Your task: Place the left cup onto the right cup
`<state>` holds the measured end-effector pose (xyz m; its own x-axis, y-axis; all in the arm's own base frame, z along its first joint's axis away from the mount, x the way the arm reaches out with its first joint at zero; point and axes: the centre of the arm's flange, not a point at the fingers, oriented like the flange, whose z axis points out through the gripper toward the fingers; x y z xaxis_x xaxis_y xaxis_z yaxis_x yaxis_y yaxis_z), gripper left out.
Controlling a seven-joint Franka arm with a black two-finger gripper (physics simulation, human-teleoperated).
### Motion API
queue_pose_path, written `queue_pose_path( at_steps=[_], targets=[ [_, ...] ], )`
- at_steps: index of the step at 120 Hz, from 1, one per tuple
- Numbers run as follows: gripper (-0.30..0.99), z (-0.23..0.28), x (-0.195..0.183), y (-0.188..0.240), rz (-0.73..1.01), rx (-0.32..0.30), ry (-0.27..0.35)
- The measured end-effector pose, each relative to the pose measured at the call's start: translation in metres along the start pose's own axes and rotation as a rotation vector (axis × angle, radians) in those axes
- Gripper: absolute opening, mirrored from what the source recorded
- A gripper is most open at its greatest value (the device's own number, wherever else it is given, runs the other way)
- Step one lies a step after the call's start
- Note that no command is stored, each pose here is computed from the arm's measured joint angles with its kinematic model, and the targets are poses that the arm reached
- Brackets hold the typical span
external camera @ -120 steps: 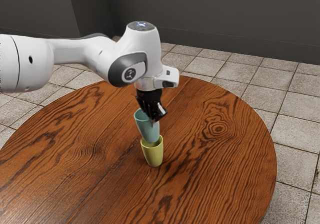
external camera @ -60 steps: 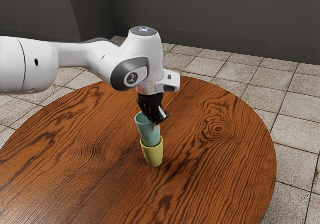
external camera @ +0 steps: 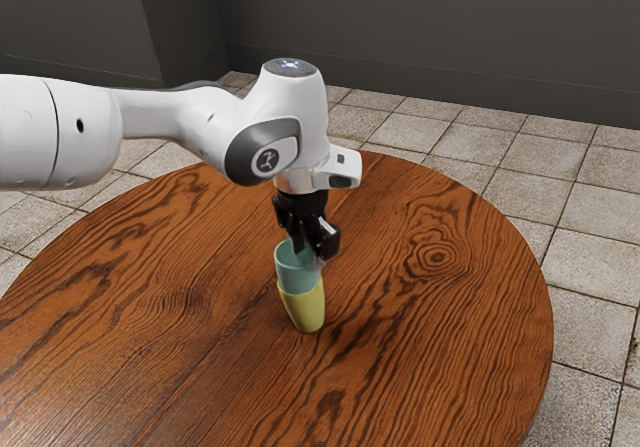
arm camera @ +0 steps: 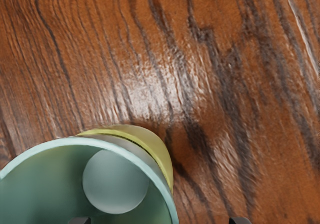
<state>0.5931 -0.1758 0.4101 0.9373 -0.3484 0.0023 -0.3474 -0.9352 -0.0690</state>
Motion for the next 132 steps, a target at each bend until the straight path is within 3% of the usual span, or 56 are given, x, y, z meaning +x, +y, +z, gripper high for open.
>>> queue_pose_path(
  at_steps=[18,42,98,132],
  targets=[
    [0.55,-0.003,0.000,0.000,0.000,-0.002,0.004],
    [0.64,-0.021,-0.004,-0.002,-0.001,-0.001,0.025],
    [0.69,-0.052,-0.017,-0.009,-0.011,-0.004,0.022],
    [0.69,-0.073,-0.022,-0.040,-0.069,-0.019,0.029]
  ],
)
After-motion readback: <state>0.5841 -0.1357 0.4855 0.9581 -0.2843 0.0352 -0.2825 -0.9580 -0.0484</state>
